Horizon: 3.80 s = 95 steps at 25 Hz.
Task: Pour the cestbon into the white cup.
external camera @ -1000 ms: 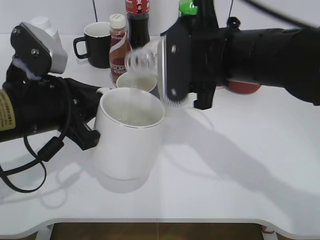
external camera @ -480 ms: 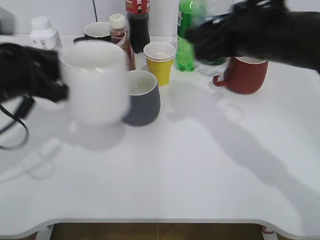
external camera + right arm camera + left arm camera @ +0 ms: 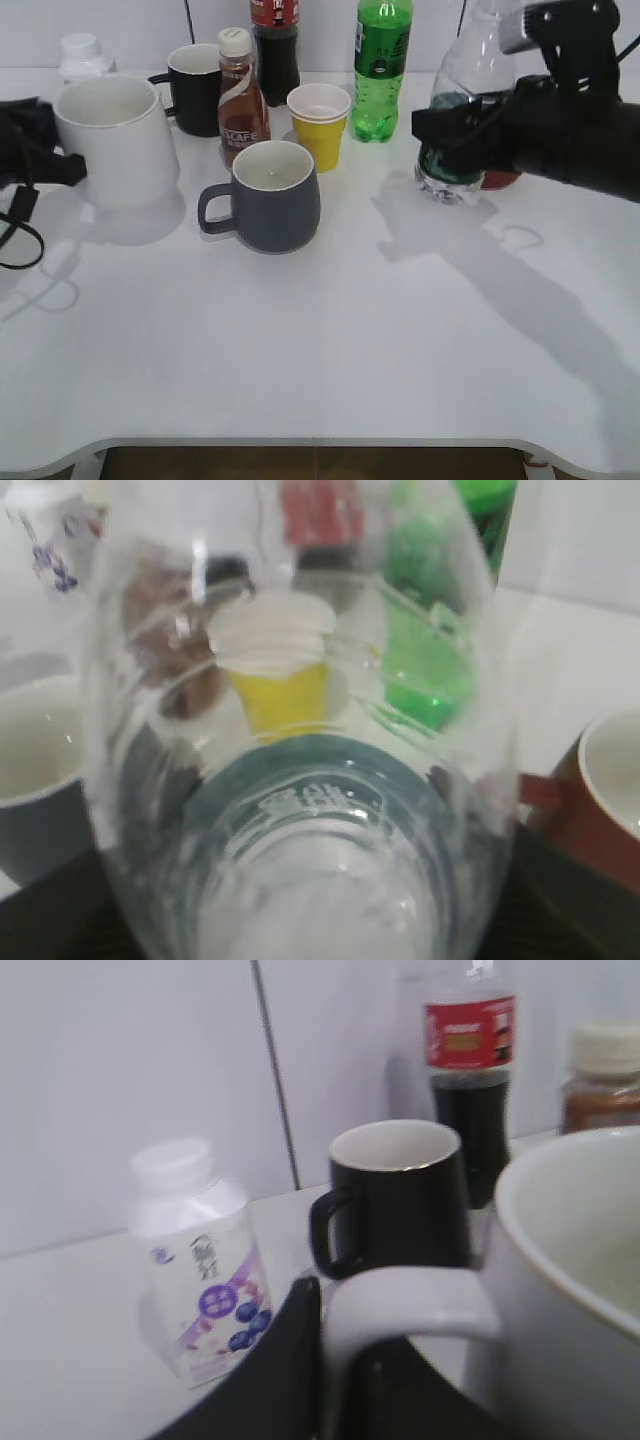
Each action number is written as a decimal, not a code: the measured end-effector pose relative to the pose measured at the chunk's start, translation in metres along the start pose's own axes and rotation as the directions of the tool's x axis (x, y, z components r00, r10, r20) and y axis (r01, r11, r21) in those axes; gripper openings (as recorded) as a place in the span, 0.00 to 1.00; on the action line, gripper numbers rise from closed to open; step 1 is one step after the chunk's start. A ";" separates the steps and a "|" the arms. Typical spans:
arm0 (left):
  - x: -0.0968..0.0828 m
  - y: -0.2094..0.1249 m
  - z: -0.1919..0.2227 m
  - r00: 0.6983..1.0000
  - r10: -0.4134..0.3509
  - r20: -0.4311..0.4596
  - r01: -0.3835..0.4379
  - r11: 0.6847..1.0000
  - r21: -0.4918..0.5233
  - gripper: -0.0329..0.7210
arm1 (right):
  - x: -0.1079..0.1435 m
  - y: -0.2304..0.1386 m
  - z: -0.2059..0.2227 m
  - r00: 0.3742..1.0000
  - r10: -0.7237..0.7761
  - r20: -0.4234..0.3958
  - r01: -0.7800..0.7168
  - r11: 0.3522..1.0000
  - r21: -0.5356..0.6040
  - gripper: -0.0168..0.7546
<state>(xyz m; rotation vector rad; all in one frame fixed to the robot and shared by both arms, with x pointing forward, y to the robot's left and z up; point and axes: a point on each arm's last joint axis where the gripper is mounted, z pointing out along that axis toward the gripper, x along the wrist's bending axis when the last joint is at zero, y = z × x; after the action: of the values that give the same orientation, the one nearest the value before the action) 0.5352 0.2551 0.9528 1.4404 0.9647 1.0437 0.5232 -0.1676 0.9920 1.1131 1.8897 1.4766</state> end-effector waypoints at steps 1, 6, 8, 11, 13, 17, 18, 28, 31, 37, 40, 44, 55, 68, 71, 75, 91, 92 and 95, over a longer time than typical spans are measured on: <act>0.001 -0.009 0.003 1.000 -0.015 -0.012 0.015 1.000 0.003 0.08 | 0.000 -0.002 0.000 1.000 -0.002 -0.001 0.002 1.000 0.007 0.65; 0.001 -0.052 0.014 0.999 -0.041 -0.019 0.043 0.993 0.109 0.08 | 0.000 -0.003 0.001 1.000 -0.009 -0.006 0.009 1.000 0.013 0.65; 0.001 -0.058 0.017 0.998 -0.053 -0.021 0.055 0.993 0.103 0.08 | 0.000 -0.003 0.001 1.000 -0.010 -0.007 0.010 1.000 0.013 0.65; 0.001 -0.059 0.018 0.998 -0.054 -0.020 0.055 0.994 0.097 0.08 | 0.000 -0.003 0.001 1.000 -0.010 -0.008 0.010 1.000 0.013 0.65; 0.000 -0.060 0.017 0.998 -0.055 -0.020 0.057 0.993 0.101 0.08 | 0.000 -0.004 0.001 1.000 -0.010 -0.007 0.010 1.000 0.014 0.65; -0.002 -0.064 0.008 0.998 -0.062 -0.016 0.063 0.992 0.114 0.19 | 0.000 -0.004 0.002 1.000 -0.009 -0.008 0.009 1.000 0.016 0.65; -0.003 -0.066 0.005 0.998 -0.064 -0.016 0.065 0.990 0.123 0.22 | 0.000 -0.004 0.002 1.000 -0.009 -0.008 0.009 1.000 0.016 0.65; -0.007 -0.062 -0.018 0.997 -0.076 -0.022 0.078 0.986 0.144 0.38 | -0.001 -0.011 0.006 1.000 0.001 -0.011 -0.001 0.999 0.034 0.65; -0.008 -0.061 -0.028 0.997 -0.078 -0.025 0.081 0.985 0.154 0.38 | -0.002 -0.021 0.014 1.000 0.009 -0.020 -0.008 0.998 0.057 0.65; -0.011 -0.058 -0.043 0.996 -0.081 -0.029 0.085 0.983 0.164 0.38 | -0.004 -0.046 0.029 0.999 0.024 -0.047 -0.019 0.995 0.094 0.65; -0.012 -0.055 -0.050 0.996 -0.081 -0.030 0.085 0.983 0.164 0.38 | -0.005 -0.056 0.034 0.998 0.011 -0.055 -0.005 0.993 0.114 0.65; -0.012 -0.047 -0.055 0.997 -0.076 -0.031 0.080 0.987 0.138 0.38 | -0.005 -0.058 0.037 0.998 -0.004 -0.069 0.010 0.995 0.099 0.73; -0.005 0.012 -0.079 0.991 -0.096 -0.089 0.109 0.982 0.155 0.38 | 0.003 0.005 0.002 0.991 -0.129 -0.038 0.126 0.990 -0.070 0.83; -0.004 0.140 -0.214 0.950 -0.166 -0.264 0.232 0.943 0.239 0.84 | 0.036 0.087 -0.146 0.973 -0.147 0.177 0.170 0.978 -0.122 0.83; -0.010 0.136 -0.246 0.944 -0.174 -0.279 0.248 0.934 0.256 0.84 | 0.046 0.078 -0.182 0.967 -0.149 0.208 0.159 0.987 -0.029 0.83; -0.017 0.124 -0.280 0.937 -0.188 -0.293 0.277 0.912 0.303 0.83 | 0.054 0.050 -0.214 0.982 -0.133 0.134 0.100 0.968 0.229 0.83; -0.026 0.094 -0.298 0.958 -0.126 -0.259 0.233 0.867 0.440 0.83 | 0.039 -0.031 -0.303 0.994 -0.031 0.107 0.001 0.963 0.270 0.79; -0.026 0.094 -0.298 0.958 -0.126 -0.259 0.233 0.867 0.440 0.83 | 0.039 -0.031 -0.303 0.994 -0.031 0.103 0.003 0.965 0.261 0.79; -0.026 0.094 -0.298 0.958 -0.126 -0.259 0.233 0.867 0.440 0.83 | 0.039 -0.031 -0.303 0.995 -0.031 0.098 0.006 0.968 0.251 0.79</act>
<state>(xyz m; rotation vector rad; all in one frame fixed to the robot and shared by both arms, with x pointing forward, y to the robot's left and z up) 0.2452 0.3053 1.0598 1.5980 1.5683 0.8774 0.2554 -0.3039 1.0554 1.2535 2.0494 1.1696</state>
